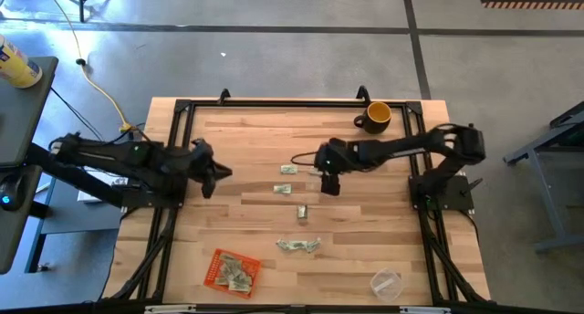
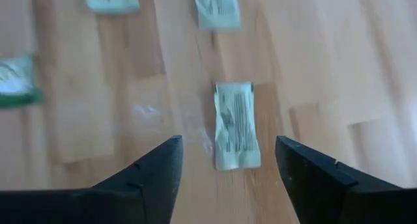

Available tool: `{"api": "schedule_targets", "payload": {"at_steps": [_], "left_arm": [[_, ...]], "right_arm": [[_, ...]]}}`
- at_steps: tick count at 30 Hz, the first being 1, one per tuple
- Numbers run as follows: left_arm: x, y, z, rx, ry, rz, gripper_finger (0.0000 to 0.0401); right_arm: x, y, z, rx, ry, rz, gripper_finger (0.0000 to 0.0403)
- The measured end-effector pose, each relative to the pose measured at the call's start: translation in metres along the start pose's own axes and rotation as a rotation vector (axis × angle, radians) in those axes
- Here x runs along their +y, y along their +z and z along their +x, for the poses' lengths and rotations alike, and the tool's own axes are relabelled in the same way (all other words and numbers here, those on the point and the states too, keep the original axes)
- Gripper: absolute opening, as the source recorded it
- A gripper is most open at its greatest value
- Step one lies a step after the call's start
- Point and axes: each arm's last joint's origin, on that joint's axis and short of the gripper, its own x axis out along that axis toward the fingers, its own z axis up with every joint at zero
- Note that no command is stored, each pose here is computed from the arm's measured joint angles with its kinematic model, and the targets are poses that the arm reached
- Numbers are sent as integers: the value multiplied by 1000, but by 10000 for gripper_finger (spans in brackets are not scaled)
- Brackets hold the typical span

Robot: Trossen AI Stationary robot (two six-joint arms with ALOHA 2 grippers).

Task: Pick and place items into bin
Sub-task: Put the white stevia packet into the orange bin

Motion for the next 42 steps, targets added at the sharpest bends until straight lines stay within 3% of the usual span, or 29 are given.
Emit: {"api": "schedule_targets", "payload": {"at_steps": [9, 16, 20, 25, 29, 33, 38, 42], "left_arm": [[19, 12, 2, -28, 67, 5, 81], [27, 16, 3, -23, 78, 0, 81], [27, 16, 3, -8, 51, 26, 81], [27, 16, 3, -6, 43, 22, 81], [27, 16, 3, -4, 38, -19, 81], [25, 15, 3, 33, -29, -79, 81], [22, 15, 9, 88, -89, -208, 81], [20, 19, 14, 32, -50, -74, 81]], "right_arm": [[-10, -7, 33, 64, -9, 30, 234], [-12, -10, 53, 93, 78, 95, 222], [-8, -13, 58, 114, 91, 134, 177], [-3, -9, 54, 120, 59, 134, 77], [-1, 2, 50, 117, 47, 128, 10], [2, 25, 41, 70, 25, 127, 23], [12, 73, 12, -96, 68, 122, 5], [25, 107, -15, -200, 100, 59, 8]]}}
